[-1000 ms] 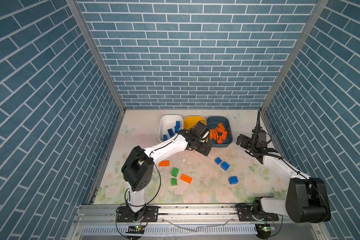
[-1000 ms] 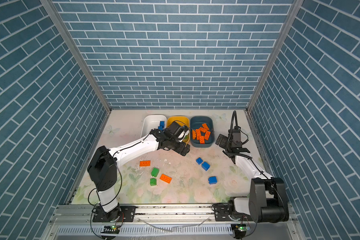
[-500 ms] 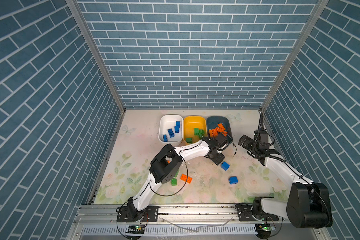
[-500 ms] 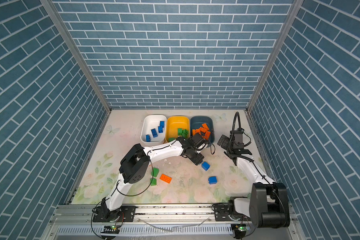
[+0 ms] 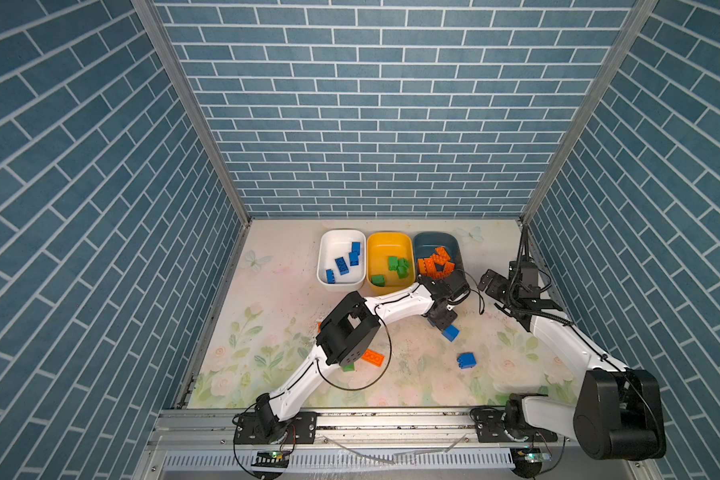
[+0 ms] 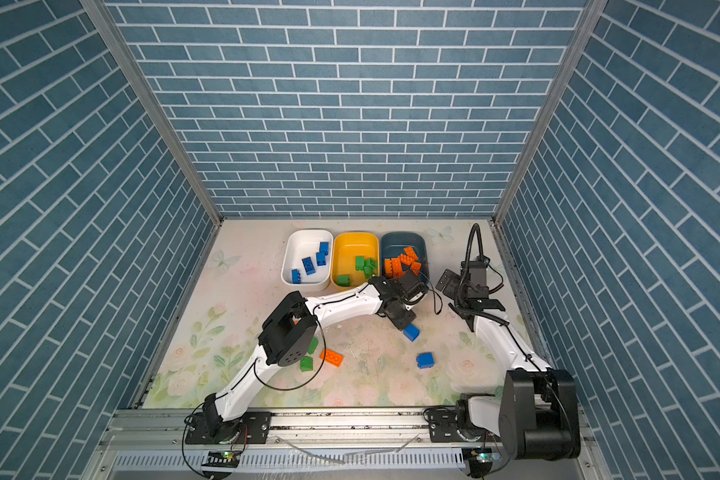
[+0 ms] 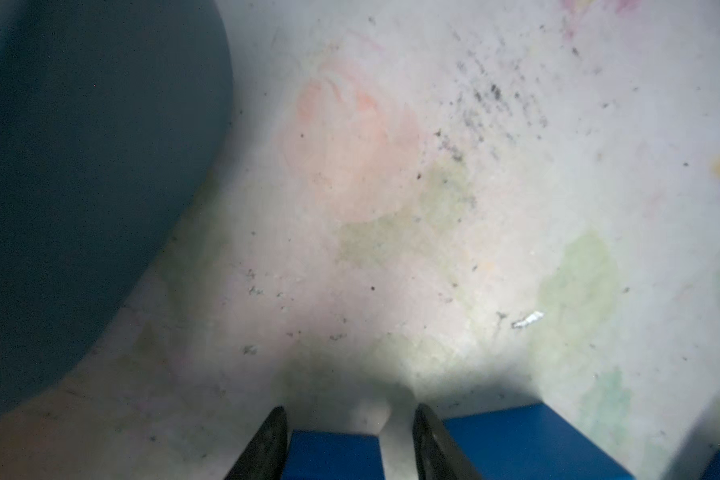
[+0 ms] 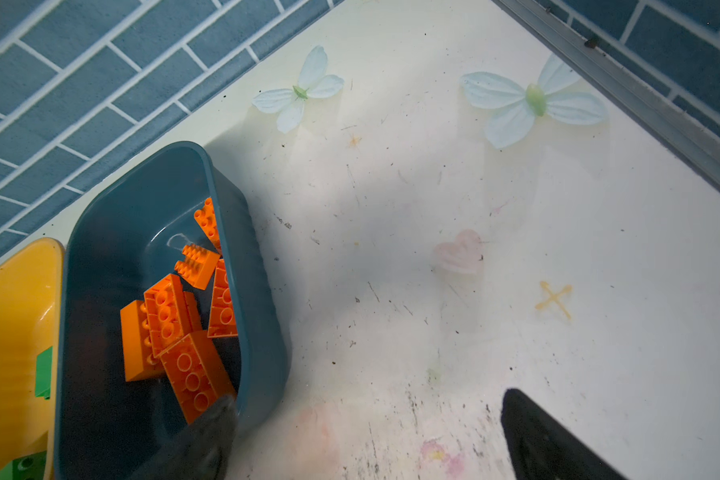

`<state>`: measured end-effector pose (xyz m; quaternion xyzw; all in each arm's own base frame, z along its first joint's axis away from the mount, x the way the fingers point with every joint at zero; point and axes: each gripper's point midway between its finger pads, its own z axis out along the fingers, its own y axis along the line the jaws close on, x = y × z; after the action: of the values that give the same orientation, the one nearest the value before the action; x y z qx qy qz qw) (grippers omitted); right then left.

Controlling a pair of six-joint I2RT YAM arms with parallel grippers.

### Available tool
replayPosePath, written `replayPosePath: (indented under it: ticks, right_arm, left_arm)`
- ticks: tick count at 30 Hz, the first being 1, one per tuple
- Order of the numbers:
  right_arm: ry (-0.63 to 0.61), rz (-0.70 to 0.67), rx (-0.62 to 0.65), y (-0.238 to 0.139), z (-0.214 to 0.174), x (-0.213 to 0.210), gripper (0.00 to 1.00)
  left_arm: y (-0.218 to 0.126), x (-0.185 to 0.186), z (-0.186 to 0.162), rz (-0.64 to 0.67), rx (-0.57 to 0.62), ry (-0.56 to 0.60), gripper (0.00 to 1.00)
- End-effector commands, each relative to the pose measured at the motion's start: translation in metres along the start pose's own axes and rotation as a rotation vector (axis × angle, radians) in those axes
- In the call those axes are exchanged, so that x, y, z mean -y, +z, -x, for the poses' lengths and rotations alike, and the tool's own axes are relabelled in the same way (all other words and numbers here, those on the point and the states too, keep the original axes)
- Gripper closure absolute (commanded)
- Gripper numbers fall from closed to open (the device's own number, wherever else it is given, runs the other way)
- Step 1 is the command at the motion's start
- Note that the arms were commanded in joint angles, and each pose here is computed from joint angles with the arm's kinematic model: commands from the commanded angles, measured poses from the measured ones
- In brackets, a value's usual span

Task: Sort the legos into containers by color
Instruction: 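Lower the left gripper onto a blue brick near the teal tub and grasp it, then carry the blue brick to the white tub and open the left gripper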

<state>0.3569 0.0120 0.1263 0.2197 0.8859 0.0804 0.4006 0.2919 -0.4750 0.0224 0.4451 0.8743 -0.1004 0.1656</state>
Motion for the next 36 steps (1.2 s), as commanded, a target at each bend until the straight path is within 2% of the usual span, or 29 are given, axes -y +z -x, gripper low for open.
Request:
replayPosePath:
  ticks: [1,11,17,22,29,36]
  right_arm:
    - [0.062,-0.028,0.002,-0.006,0.001,0.006,0.01]
    - [0.050,0.139,0.111,-0.018,0.016,-0.021,0.01]
    - [0.038,0.261,0.070,-0.021,0.013,-0.048,0.01]
    - [0.013,0.313,0.094,-0.022,0.017,-0.067,0.01]
    - [-0.027,0.343,0.090,-0.022,0.018,-0.086,0.01]
    - [-0.067,0.384,0.034,-0.018,-0.002,-0.109,0.01]
  left_arm:
    - [0.015,-0.006,-0.034,0.042,-0.117,0.009,0.55]
    - [-0.014,-0.016,-0.039,0.028,-0.036,-0.016,0.71]
    - [-0.023,-0.031,-0.047,0.041,-0.019,-0.075,0.73]
    - [-0.040,-0.039,-0.050,0.025,0.021,-0.120,0.73]
    - [-0.081,-0.061,-0.052,0.007,0.116,-0.205,0.73]
    - [-0.129,-0.113,-0.053,0.054,0.231,-0.321,0.73]
